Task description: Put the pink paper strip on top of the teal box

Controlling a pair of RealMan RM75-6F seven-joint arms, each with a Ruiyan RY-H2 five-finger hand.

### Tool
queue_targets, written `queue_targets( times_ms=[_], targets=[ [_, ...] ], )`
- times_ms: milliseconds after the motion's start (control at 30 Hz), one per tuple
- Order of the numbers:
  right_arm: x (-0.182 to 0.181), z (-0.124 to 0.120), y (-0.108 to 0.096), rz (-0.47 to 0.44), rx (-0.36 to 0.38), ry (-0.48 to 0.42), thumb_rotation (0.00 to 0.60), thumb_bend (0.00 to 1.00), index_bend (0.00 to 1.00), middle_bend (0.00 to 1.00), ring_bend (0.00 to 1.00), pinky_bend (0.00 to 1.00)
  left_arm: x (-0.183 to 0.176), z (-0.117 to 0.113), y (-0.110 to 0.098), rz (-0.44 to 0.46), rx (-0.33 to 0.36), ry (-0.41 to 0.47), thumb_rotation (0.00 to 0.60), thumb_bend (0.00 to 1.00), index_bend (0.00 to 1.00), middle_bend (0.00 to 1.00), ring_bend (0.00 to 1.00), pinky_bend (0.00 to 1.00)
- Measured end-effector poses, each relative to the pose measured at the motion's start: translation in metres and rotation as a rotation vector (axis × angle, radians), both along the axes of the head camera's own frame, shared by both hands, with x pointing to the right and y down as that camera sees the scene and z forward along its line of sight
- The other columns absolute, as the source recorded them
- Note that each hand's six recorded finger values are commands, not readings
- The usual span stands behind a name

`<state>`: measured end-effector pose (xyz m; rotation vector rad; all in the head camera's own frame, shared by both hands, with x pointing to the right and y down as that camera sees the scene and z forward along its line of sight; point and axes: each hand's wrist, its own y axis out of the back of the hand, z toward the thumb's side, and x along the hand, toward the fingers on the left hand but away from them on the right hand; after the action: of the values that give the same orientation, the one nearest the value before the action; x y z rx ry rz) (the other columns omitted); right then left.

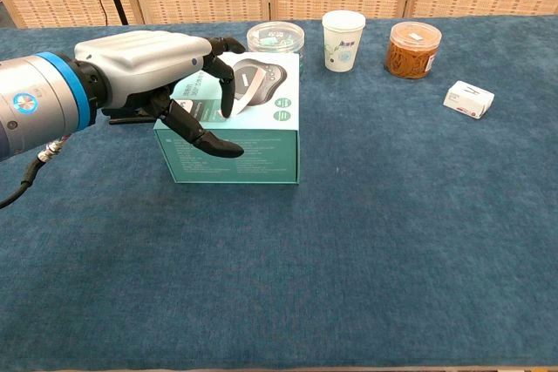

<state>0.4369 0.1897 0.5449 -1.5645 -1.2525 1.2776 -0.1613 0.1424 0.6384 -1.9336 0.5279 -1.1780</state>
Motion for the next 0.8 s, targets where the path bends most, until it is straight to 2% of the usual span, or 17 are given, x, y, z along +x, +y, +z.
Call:
queue_targets(
  times_ms=[567,800],
  targets=[
    [0.001,-0.001,0.000,0.005,0.001,-0.003,0.600,0.00,0.06,0.00,0.00,0.00,-0.017,0.004,-0.008,-0.038,0.002,-0.027,0.286,0.00,0.46,0.00,0.00,0.00],
    [0.001,-0.001,-0.001,0.007,0.001,-0.004,0.600,0.00,0.06,0.00,0.00,0.00,-0.011,0.001,-0.003,-0.023,-0.008,-0.009,0.288,0.00,0.46,0.00,0.00,0.00]
  ],
)
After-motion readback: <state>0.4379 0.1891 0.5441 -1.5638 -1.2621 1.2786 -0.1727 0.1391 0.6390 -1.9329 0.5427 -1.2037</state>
